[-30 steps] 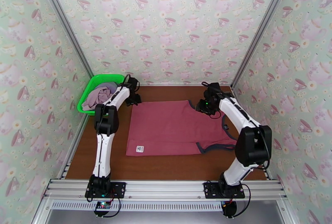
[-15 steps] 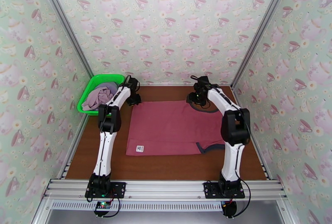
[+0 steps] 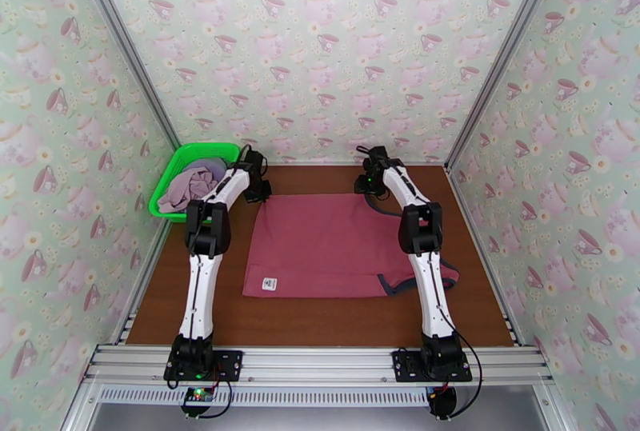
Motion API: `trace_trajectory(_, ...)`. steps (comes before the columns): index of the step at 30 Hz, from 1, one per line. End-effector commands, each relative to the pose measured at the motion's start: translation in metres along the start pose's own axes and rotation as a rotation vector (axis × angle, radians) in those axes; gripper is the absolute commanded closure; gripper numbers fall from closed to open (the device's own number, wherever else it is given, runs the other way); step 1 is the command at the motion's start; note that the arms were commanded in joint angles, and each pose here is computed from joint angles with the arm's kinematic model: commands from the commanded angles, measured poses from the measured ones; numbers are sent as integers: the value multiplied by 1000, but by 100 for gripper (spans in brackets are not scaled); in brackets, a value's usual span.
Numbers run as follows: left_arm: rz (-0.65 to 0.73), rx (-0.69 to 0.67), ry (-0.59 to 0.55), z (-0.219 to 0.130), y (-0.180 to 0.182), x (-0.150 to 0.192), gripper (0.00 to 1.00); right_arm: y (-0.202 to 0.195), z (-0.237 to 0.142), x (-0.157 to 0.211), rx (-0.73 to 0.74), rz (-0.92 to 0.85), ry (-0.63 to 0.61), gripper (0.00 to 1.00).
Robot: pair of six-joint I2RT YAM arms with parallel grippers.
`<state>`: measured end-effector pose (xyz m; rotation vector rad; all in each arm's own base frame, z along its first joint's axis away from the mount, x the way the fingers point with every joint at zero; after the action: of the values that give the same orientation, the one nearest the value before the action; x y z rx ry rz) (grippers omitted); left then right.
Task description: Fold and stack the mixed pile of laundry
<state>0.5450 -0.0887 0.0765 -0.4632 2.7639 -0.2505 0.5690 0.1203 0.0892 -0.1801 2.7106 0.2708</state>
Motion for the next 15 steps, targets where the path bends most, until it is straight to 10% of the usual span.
trace_trajectory(1,16,-28,125,34,9,33,93,3,2,4,-22,33,27,52)
trace_trajectory(15,-3,-31,110,37,13,31,100,4,2,16,-32,78,66,64)
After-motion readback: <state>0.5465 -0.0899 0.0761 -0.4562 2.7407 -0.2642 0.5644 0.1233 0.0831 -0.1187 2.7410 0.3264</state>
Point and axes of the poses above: each hand's point on the last joint's axis, 136 mm out from that joint toward the fingers, its own z axis out along the fingers, its own y axis along the line the jaws close on, x = y × z, the point moved 6 cm from there along -z, back along the fingers, and after that the axes turned 4 degrees about -z, right-handed, at the moved point
